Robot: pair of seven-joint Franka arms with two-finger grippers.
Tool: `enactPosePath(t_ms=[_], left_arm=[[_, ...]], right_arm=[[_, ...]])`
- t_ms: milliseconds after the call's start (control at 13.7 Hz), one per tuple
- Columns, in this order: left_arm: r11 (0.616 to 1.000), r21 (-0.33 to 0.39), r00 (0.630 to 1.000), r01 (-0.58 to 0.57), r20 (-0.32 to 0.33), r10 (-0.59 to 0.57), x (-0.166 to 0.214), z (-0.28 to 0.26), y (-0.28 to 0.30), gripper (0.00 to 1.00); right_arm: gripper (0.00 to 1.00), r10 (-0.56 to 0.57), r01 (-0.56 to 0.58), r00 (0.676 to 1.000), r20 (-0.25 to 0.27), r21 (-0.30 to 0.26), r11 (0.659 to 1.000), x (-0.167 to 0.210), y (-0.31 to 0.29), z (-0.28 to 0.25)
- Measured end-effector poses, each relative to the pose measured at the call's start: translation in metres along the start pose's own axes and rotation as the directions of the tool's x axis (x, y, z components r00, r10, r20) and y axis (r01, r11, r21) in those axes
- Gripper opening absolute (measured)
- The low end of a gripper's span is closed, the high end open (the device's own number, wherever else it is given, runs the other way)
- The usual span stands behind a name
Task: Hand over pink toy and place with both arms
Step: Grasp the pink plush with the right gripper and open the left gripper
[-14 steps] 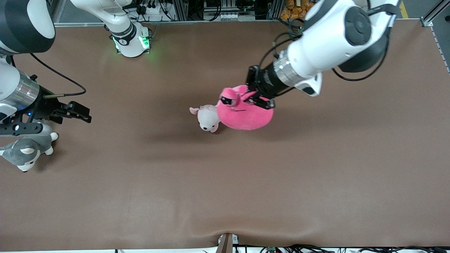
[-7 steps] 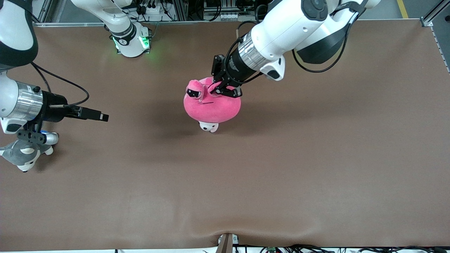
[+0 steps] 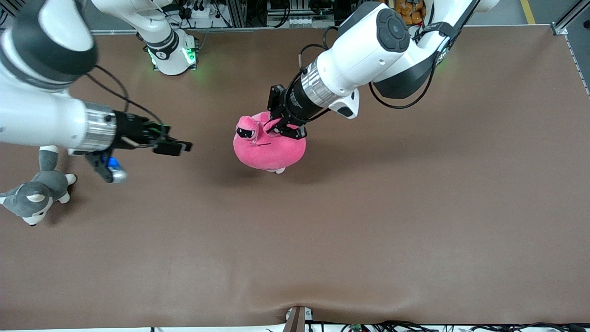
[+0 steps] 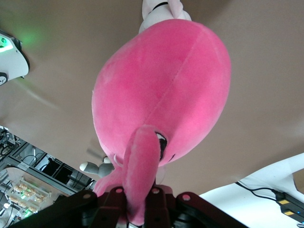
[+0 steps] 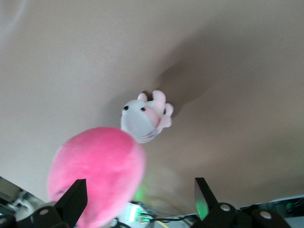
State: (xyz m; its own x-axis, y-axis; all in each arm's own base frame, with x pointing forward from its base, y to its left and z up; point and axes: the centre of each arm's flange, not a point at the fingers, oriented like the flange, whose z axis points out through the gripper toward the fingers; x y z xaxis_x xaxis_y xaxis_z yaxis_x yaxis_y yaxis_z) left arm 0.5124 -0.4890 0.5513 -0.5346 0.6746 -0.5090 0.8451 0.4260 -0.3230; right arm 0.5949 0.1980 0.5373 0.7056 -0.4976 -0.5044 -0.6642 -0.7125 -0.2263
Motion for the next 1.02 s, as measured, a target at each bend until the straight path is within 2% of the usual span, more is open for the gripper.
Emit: enactPosePath(t_ms=[219, 364, 656, 1020], left_arm=[[1.000, 0.009, 1.000, -0.010, -0.006, 0.010, -0.002, 0.007, -0.012, 0.11], [1.000, 0.008, 1.000, -0.011, -0.007, 0.011, -0.002, 0.008, -0.013, 0.11], [1.000, 0.010, 1.000, -0.010, -0.009, 0.010, -0.001, 0.010, -0.013, 0.11], [1.000, 0.014, 1.000, -0.004, -0.017, 0.004, 0.001, 0.016, -0.009, 0.11]], right_arm=[[1.00, 0.115, -0.119, 0.992, 0.059, 0.068, 0.991, -0.011, -0.017, 0.022], [1.00, 0.191, -0.199, 0.978, 0.089, 0.086, 0.976, -0.012, -0.021, 0.028], [1.00, 0.320, -0.335, 0.934, 0.161, 0.071, 0.940, -0.024, -0.028, 0.041], [1.00, 0.382, -0.396, 0.902, 0.201, 0.031, 0.918, -0.031, -0.029, 0.061]])
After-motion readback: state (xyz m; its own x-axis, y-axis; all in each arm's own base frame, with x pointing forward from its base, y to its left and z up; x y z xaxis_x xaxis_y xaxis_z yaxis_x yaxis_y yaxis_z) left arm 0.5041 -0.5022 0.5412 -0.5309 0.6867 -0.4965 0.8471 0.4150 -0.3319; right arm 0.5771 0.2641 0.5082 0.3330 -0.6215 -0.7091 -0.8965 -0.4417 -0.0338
